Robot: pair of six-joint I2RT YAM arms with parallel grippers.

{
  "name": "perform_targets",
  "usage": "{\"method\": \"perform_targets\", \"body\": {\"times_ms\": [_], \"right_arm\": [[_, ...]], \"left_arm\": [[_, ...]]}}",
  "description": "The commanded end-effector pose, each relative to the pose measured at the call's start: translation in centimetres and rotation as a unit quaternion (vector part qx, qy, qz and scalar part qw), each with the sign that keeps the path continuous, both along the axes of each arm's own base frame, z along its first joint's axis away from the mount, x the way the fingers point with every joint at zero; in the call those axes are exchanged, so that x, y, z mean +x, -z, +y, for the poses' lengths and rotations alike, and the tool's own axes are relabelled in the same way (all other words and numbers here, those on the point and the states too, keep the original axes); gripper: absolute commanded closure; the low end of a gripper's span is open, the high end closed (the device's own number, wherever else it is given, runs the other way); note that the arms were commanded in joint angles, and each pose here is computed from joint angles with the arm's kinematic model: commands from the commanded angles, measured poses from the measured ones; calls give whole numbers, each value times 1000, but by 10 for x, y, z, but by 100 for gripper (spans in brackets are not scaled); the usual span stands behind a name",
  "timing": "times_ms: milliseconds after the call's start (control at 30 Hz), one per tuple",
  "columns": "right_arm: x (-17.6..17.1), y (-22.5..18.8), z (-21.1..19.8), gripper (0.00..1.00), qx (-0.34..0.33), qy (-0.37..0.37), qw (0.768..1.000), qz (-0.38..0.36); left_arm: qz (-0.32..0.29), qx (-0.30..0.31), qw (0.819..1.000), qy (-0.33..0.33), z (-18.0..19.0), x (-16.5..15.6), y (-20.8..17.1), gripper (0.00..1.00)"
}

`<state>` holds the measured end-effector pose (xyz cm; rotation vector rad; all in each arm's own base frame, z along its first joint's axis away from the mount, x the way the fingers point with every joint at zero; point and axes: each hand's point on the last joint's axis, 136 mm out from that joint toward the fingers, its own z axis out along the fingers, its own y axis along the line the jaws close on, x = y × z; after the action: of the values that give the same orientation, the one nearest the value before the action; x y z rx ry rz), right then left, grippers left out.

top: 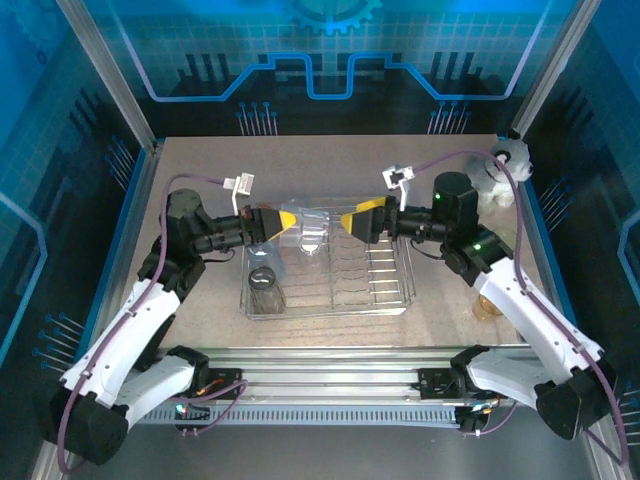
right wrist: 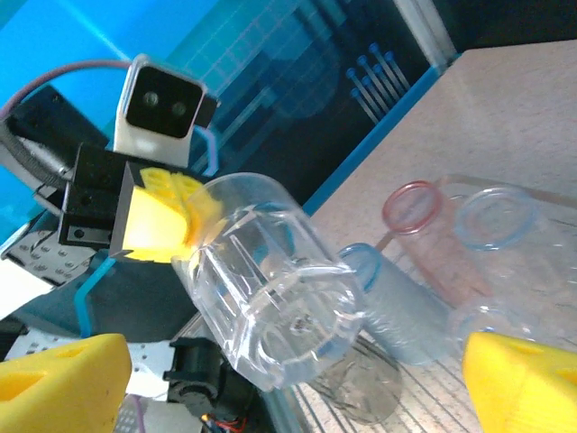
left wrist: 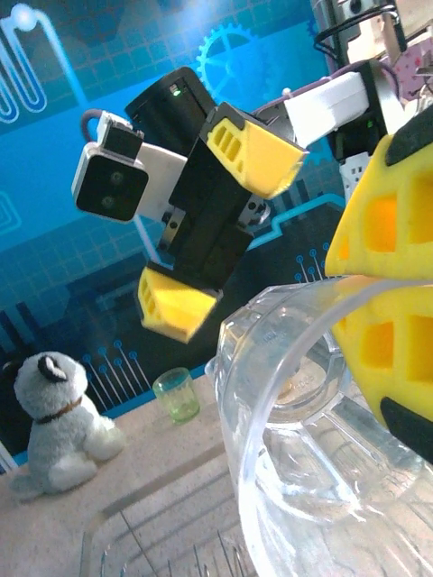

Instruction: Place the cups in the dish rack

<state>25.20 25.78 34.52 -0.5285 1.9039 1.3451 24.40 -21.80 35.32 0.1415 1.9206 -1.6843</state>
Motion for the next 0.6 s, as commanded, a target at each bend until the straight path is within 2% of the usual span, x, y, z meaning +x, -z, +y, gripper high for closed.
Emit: {"method": "perform_targets", "body": {"times_ms": [0, 100, 267, 567], "right_arm": [[-8, -18, 16, 4, 10, -37, 999, -30], [-8, -13, 23, 0, 16, -51, 998, -25], [-8, -9, 33, 0, 25, -68, 997, -17], [-21, -28, 45, 8, 85, -129, 988, -32]], "left_arm": [[-52, -30, 998, 22, -6, -8, -24, 100], [-58, -41, 997, 27, -9, -8, -28, 100], [-65, -60, 995, 39, -13, -11, -35, 100], [-78, -76, 993, 44, -18, -11, -42, 100]]}}
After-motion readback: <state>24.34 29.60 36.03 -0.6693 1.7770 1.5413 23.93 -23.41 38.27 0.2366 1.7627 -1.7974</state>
